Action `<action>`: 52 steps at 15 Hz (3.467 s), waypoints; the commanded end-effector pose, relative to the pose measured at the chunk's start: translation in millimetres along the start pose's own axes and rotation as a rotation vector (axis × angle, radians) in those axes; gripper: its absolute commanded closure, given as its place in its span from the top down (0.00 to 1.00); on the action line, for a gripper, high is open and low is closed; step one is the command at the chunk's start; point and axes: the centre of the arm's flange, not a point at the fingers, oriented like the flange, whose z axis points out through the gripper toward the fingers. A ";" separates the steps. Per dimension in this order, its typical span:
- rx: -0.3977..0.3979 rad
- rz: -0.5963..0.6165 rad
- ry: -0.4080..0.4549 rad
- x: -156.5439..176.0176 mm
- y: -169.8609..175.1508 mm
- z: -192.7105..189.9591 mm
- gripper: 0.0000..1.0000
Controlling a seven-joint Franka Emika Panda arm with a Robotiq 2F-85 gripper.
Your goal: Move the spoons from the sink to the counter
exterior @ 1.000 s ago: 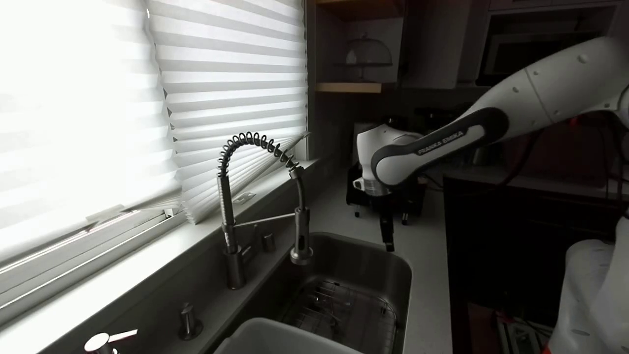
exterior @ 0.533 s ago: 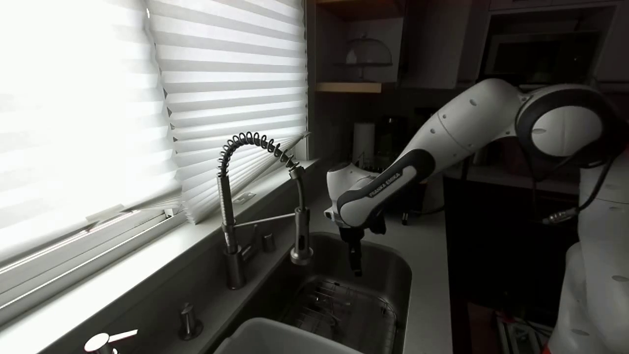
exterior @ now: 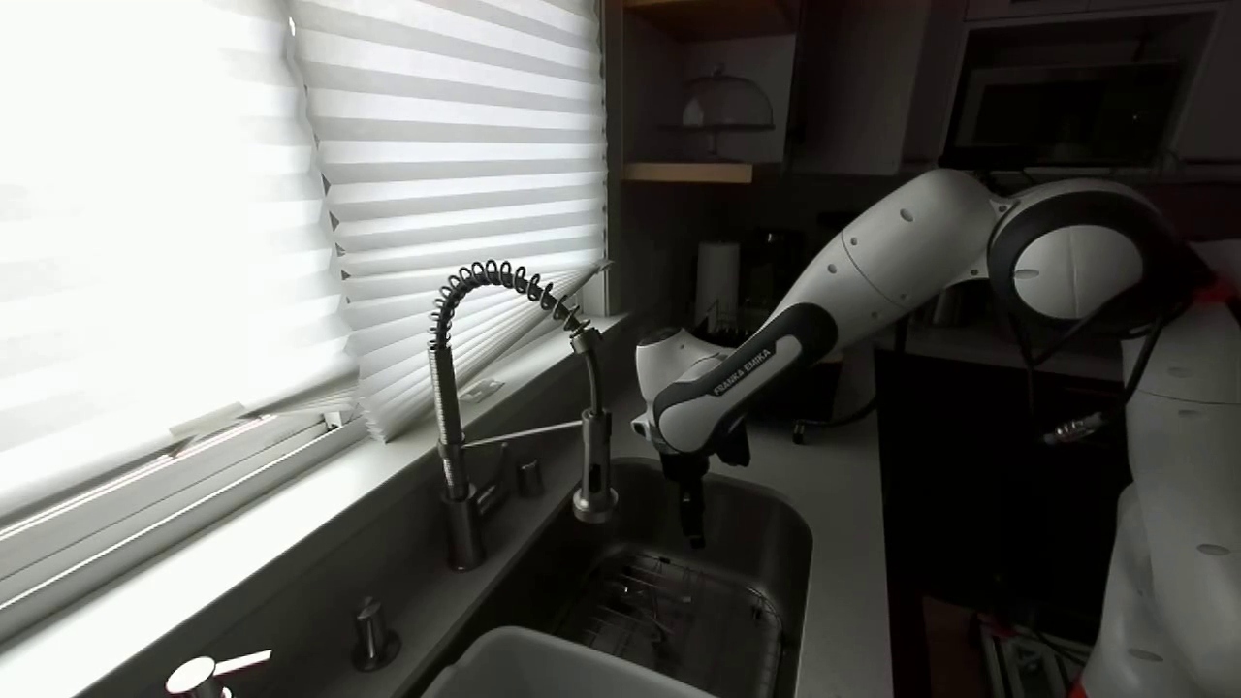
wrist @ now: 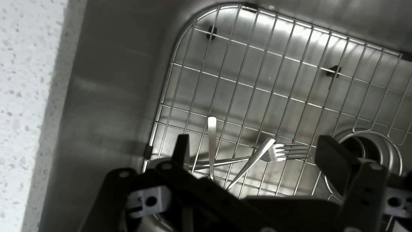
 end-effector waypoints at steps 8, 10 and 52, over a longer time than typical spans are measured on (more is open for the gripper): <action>0.037 0.138 0.103 59.9 3.9 75.1 1.00; 0.031 0.163 0.102 67.1 6.3 90.0 1.00; -0.063 0.140 0.008 129.9 -14.3 156.9 0.09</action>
